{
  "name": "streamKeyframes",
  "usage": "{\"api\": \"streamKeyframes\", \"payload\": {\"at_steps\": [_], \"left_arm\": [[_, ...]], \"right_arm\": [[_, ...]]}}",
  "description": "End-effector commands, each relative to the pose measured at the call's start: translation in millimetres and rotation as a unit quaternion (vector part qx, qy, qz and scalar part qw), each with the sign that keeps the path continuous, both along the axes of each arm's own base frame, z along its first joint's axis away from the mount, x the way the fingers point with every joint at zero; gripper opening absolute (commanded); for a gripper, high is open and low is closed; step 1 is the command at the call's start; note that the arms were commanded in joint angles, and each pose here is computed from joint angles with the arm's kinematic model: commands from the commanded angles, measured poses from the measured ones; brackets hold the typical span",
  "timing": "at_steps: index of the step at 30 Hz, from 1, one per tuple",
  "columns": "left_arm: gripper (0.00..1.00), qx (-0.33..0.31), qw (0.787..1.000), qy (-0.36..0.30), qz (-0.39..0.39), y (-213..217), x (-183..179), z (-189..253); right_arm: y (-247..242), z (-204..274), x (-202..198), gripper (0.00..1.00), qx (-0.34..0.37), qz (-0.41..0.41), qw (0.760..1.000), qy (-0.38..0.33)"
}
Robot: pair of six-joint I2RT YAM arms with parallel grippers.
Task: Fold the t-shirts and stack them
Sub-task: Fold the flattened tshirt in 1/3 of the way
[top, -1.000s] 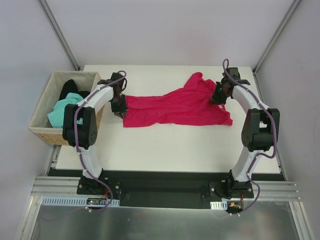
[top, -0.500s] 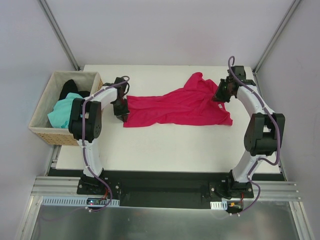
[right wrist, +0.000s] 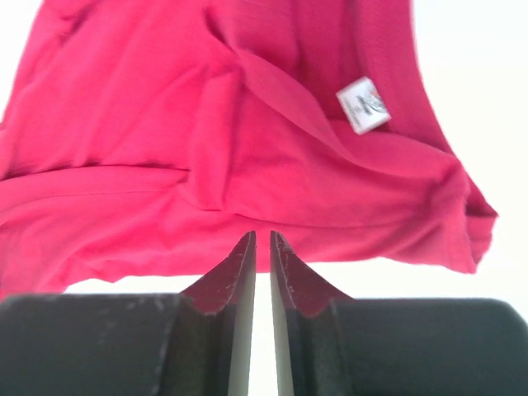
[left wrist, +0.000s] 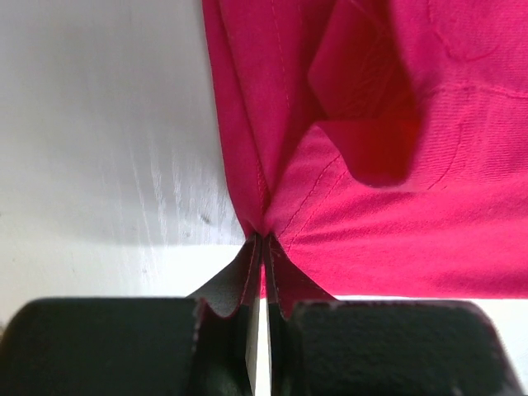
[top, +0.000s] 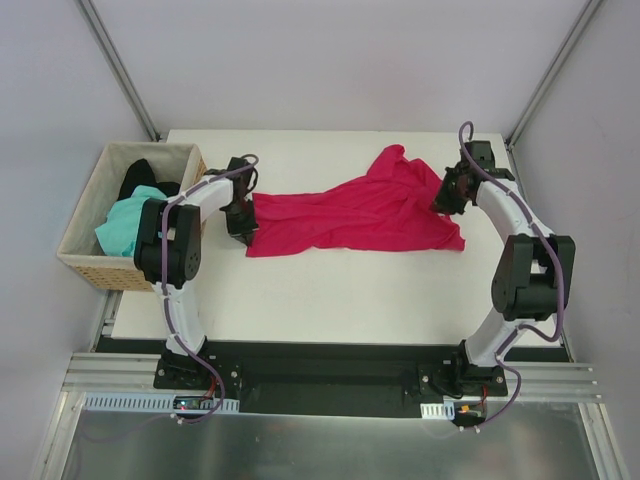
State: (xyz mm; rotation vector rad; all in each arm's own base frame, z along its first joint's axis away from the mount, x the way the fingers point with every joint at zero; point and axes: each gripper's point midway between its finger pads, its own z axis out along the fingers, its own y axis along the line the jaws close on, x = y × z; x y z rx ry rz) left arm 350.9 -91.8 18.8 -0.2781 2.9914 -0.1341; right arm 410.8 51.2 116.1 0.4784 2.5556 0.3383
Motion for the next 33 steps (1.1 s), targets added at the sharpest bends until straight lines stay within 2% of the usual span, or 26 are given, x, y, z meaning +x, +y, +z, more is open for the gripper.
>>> {"api": "streamKeyframes", "payload": {"at_steps": [1,10,16,24,33], "left_arm": [[0.0,0.015,1.0,-0.006,0.004,7,-14,15],[0.0,0.017,1.0,-0.021,0.005,10,-17,37],[0.0,0.017,1.0,-0.021,0.005,10,-18,41],[0.0,0.03,0.999,-0.023,0.003,13,-11,43],[0.0,0.036,0.999,-0.025,-0.001,14,-5,52]], "right_arm": [[-17,10,-6,0.15,-0.023,-0.038,0.999,-0.023],[-40,-2,-23,0.18,-0.062,-0.098,0.993,-0.01],[-56,-9,-33,0.26,-0.094,-0.142,0.986,0.002],[-66,-24,-43,0.25,-0.107,-0.182,0.977,0.024],[-64,-47,-41,0.24,-0.101,-0.186,0.976,0.052]]}}
